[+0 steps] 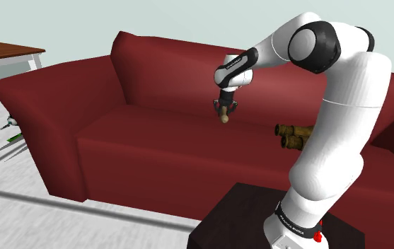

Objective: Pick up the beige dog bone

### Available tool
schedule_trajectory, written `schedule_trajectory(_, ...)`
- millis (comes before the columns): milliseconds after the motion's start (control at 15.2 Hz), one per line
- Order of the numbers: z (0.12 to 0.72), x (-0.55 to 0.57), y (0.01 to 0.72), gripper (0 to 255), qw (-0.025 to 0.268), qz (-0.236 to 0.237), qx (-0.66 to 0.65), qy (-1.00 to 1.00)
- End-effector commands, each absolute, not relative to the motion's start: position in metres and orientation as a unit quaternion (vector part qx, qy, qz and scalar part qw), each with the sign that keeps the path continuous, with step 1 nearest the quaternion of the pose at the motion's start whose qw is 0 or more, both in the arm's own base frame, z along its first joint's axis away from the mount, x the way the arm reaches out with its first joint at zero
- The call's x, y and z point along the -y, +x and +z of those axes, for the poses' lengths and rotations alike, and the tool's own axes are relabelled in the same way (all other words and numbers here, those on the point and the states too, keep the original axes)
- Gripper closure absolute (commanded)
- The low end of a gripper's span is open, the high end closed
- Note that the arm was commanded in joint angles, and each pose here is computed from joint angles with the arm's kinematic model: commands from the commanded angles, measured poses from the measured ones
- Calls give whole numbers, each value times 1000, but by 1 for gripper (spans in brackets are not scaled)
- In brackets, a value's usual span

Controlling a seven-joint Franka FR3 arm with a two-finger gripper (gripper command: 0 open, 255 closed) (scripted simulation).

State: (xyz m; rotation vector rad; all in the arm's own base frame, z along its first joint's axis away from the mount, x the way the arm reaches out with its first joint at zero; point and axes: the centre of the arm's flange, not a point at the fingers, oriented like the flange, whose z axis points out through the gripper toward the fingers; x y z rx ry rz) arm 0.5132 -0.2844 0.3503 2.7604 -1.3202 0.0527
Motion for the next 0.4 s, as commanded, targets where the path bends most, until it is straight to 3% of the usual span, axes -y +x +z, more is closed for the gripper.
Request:
schedule_trajectory(0,361,284,512,255,41,17,431,901)
schedule_trajectory(330,378,284,512,255,41,17,431,901)
